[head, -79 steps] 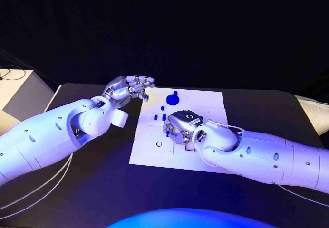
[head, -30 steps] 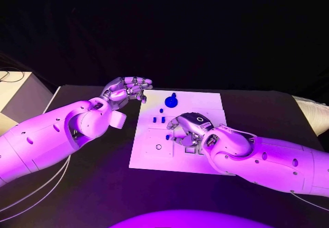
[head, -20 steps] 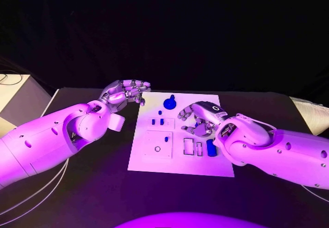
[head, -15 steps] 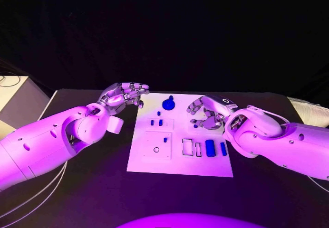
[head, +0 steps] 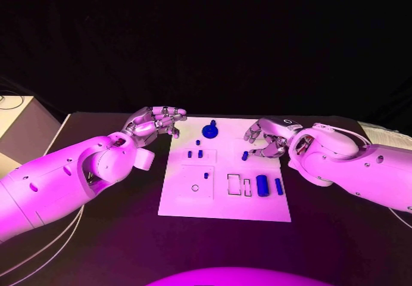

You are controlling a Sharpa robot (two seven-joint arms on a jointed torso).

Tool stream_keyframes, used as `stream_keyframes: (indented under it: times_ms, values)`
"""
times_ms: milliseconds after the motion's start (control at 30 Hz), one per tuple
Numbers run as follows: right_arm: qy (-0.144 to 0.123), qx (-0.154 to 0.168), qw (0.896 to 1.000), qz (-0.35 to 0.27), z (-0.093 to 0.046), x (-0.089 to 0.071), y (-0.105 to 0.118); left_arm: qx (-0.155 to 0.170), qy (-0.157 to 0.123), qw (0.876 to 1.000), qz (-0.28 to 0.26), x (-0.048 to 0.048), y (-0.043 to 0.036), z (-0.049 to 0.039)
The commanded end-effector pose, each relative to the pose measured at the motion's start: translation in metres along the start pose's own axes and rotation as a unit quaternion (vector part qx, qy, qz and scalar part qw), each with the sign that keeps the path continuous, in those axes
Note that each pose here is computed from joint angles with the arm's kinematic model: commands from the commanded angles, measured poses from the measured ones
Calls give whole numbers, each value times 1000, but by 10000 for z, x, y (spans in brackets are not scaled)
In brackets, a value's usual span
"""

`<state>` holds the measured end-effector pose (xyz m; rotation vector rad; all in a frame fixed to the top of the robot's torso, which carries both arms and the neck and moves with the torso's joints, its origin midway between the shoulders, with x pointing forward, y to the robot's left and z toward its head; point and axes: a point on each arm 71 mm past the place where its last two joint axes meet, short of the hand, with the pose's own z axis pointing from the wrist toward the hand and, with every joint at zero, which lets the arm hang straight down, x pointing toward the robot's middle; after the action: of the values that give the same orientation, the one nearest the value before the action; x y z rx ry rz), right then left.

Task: Assemble the parts on the task board

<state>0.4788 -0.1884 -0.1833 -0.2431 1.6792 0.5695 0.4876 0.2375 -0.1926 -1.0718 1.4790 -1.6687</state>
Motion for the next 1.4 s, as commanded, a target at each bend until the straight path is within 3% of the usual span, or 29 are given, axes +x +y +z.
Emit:
stream_keyframes:
  times_ms: [33,367,800,1400]
  values:
    - [31,-12,999,-31,25,61,20,2,5,1000,-5,23,-1,2]
    - [53,-10,997,-49,82,192,51,1,5,1000,-5,22,-2,-4]
    - [56,-10,997,-60,118,255,85,0,6,1000,-5,20,0,-6]
    - [25,-5,996,-80,130,252,91,-2,7,1000,-5,16,4,-8]
